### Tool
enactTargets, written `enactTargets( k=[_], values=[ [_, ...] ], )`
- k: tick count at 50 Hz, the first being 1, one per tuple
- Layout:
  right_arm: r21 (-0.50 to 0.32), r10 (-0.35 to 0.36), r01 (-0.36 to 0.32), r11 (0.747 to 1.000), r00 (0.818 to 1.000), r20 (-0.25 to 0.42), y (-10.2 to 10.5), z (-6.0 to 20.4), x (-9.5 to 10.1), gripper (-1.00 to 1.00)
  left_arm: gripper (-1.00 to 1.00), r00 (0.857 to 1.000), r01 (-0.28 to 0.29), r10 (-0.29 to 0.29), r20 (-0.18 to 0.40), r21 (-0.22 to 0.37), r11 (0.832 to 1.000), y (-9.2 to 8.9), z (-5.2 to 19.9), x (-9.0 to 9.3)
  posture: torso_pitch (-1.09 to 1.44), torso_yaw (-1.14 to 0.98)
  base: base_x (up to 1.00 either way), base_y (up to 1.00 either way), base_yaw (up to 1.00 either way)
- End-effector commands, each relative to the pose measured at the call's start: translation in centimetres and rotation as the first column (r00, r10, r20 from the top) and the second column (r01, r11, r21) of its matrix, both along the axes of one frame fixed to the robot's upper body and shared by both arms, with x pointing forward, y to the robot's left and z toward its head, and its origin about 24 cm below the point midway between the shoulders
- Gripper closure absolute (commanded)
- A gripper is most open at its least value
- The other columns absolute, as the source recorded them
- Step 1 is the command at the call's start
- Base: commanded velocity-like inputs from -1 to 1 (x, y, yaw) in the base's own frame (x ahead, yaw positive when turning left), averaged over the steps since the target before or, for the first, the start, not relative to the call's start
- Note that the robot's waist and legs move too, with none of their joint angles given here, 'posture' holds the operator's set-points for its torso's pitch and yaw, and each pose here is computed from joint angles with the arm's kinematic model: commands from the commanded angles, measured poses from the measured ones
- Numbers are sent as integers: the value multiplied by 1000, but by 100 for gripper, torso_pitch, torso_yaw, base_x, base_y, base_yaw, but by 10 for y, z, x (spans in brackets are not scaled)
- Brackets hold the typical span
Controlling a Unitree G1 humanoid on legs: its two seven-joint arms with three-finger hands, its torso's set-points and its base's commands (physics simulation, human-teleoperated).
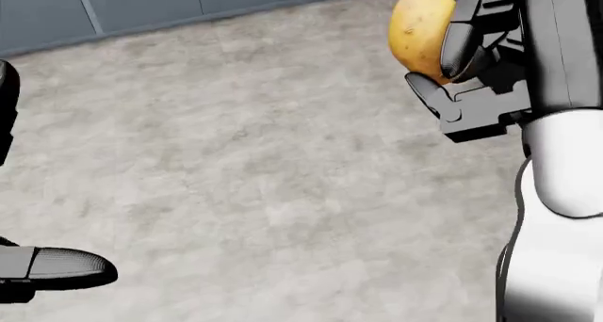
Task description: Pick the potato from the oven and place it on the plate on the counter.
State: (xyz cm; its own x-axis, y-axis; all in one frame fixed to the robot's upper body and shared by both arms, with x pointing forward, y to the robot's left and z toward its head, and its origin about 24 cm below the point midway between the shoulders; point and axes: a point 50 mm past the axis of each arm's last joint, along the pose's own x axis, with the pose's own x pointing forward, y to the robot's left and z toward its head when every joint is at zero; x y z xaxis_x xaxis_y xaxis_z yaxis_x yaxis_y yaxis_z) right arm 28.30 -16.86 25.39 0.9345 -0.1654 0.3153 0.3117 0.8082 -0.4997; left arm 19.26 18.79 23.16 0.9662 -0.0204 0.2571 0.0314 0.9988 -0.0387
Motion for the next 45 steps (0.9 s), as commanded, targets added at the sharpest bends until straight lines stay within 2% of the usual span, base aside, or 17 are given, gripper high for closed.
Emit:
enactTargets(
  k=[1, 4, 13, 16, 20, 32, 45],
  values=[
    [-22, 54, -52, 998, 993, 106, 11, 21, -9, 100, -100, 996, -42, 41, 74, 22, 999, 5, 10, -5, 20, 0, 90, -32, 0],
    [-33, 53, -50, 998, 994, 91, 11, 13, -8, 100, -100, 997, -44, 43, 67, 19, 999, 6, 7, -4, 20, 0, 91, -31, 0],
    [-35, 56, -53, 998, 994, 92, 13, 18, -9, 100, -100, 997, -44, 43, 67, 20, 999, 6, 7, -4, 20, 0, 91, -30, 0],
    [-14, 39, -37, 999, 994, 102, 6, 19, -12, 100, -100, 997, -37, 35, 68, 25, 999, 1, 9, -3, 20, 0, 92, -26, 0],
    [-26, 21, -18, 999, 994, 103, 0, 18, -15, 100, -100, 997, -44, 41, 64, 40, 998, 1, 4, -4, 20, 0, 94, -23, 0],
    [-15, 34, -32, 999, 993, 113, 1, 23, -18, 100, -100, 997, -45, 42, 64, 51, 998, -1, 4, -6, 20, 0, 94, -21, 0],
    [-10, 58, -57, 998, 993, 106, 4, 28, -19, 100, -100, 996, -39, 36, 79, 46, 998, -3, 15, -6, 20, 0, 95, -18, 0]
  ],
)
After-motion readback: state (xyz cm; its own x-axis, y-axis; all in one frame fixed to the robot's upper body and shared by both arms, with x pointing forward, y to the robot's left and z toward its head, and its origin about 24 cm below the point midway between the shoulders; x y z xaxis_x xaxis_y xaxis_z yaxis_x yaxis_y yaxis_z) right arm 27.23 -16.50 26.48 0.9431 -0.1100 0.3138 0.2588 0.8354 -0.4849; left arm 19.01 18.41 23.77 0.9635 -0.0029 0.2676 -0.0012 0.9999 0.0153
